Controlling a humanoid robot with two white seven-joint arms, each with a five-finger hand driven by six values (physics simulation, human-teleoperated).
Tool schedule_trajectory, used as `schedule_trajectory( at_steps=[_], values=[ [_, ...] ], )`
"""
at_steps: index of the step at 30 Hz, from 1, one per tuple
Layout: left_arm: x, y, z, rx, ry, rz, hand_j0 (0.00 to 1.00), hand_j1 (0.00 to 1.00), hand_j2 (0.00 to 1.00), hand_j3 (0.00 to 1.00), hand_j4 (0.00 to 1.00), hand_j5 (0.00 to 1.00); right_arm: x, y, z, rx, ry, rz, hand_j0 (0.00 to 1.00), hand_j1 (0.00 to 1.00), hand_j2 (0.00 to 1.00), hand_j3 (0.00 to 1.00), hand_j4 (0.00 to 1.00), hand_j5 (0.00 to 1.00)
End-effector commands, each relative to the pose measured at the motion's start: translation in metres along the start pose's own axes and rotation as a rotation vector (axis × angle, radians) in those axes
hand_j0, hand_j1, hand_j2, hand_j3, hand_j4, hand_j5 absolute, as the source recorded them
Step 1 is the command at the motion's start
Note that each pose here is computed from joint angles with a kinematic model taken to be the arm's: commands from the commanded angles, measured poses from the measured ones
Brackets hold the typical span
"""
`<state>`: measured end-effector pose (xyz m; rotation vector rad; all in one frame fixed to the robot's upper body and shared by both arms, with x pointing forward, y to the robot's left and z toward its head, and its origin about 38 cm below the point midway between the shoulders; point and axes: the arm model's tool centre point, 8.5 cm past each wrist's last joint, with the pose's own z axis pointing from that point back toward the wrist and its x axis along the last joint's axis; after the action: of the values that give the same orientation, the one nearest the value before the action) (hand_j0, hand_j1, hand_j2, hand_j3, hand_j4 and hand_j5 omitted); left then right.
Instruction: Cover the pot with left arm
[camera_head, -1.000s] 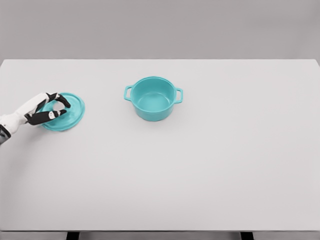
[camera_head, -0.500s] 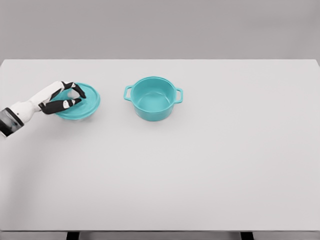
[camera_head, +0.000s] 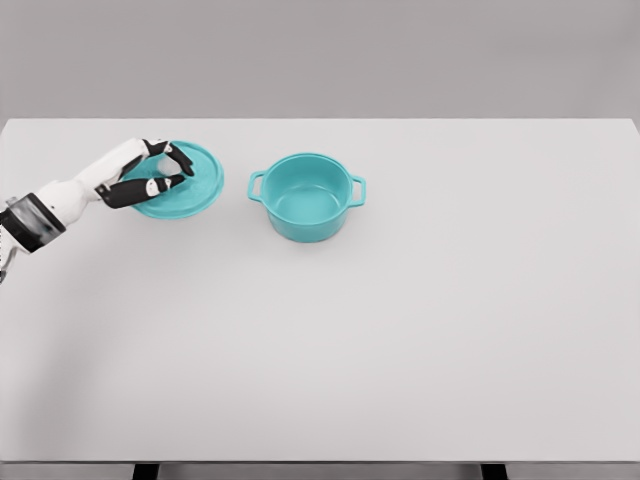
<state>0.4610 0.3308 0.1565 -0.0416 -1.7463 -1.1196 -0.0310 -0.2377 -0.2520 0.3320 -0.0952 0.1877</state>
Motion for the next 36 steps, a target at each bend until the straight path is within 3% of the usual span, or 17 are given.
schedule_trajectory(
  at_steps=[1, 6, 18, 25, 36],
  values=[
    [0.005, -0.004, -0.008, 0.000, -0.024, 0.010, 0.40, 0.40, 0.40, 0.40, 0.40, 0.40, 0.000, 0.000, 0.000, 0.001, 0.000, 0.001, 1.00, 1.00, 1.00, 1.00, 1.00, 1.00],
    [0.013, -0.008, -0.021, -0.003, -0.057, 0.013, 0.40, 0.40, 0.40, 0.40, 0.40, 0.40, 0.001, 0.000, 0.000, 0.000, -0.002, 0.000, 1.00, 1.00, 1.00, 1.00, 1.00, 1.00],
    [0.033, -0.042, -0.070, -0.038, -0.143, 0.018, 0.39, 0.39, 0.39, 0.39, 0.39, 0.39, 0.000, 0.000, 0.000, 0.000, -0.001, 0.000, 1.00, 1.00, 1.00, 1.00, 1.00, 1.00],
    [0.030, -0.049, -0.089, -0.037, -0.132, 0.024, 0.39, 0.39, 0.39, 0.39, 0.39, 0.39, 0.000, 0.000, 0.000, 0.001, 0.000, 0.001, 1.00, 1.00, 1.00, 1.00, 1.00, 1.00],
    [0.033, -0.076, -0.117, -0.058, -0.141, 0.057, 0.39, 0.39, 0.39, 0.39, 0.39, 0.39, 0.000, 0.000, 0.000, 0.000, -0.001, 0.000, 1.00, 1.00, 1.00, 1.00, 1.00, 1.00]
  ],
)
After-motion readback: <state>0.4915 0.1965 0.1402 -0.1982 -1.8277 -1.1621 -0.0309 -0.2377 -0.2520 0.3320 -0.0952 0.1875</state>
